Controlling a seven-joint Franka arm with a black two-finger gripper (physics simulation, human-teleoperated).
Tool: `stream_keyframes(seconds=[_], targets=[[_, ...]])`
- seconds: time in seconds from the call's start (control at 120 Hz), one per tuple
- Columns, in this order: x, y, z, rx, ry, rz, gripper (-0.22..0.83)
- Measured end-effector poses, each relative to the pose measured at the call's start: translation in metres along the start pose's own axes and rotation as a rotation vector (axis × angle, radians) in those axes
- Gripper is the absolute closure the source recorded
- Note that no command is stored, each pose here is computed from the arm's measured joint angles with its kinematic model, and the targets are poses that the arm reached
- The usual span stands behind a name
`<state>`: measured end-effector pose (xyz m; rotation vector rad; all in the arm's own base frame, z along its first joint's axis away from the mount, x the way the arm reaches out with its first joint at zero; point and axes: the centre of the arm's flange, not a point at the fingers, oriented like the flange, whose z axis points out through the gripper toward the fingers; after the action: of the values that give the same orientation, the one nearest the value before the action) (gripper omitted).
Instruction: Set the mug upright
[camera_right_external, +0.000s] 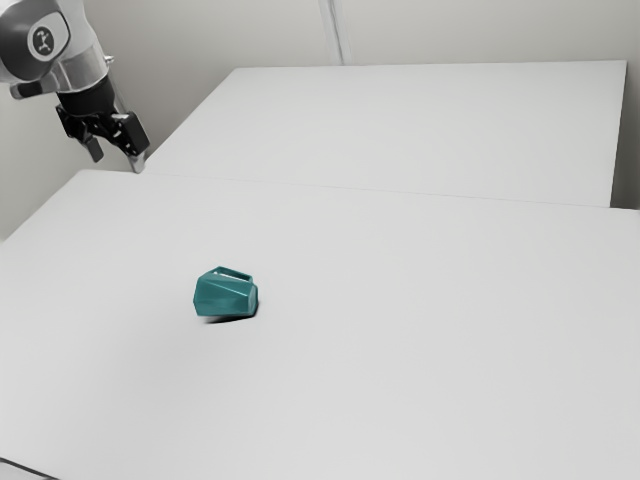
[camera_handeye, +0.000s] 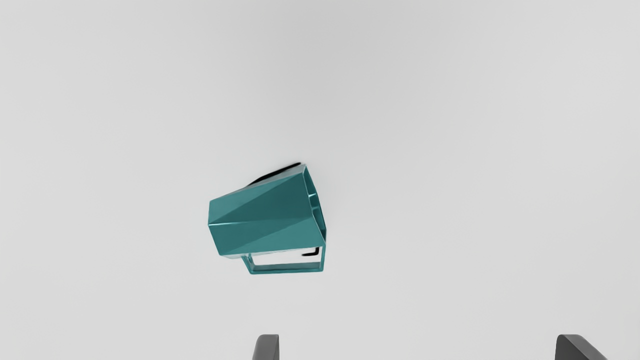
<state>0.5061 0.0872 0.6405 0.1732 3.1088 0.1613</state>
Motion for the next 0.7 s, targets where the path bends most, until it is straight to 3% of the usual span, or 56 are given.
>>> stream_keyframes(seconds=[0.358,0.558,0.7], targets=[[0.014,-0.006,0.038,0.047,0.053,0.001,0.0],[0.033,0.017,0.101,0.289,0.095,-0.14,0.0],[0.031,0.027,0.149,0.436,0.113,-0.24,0.0]])
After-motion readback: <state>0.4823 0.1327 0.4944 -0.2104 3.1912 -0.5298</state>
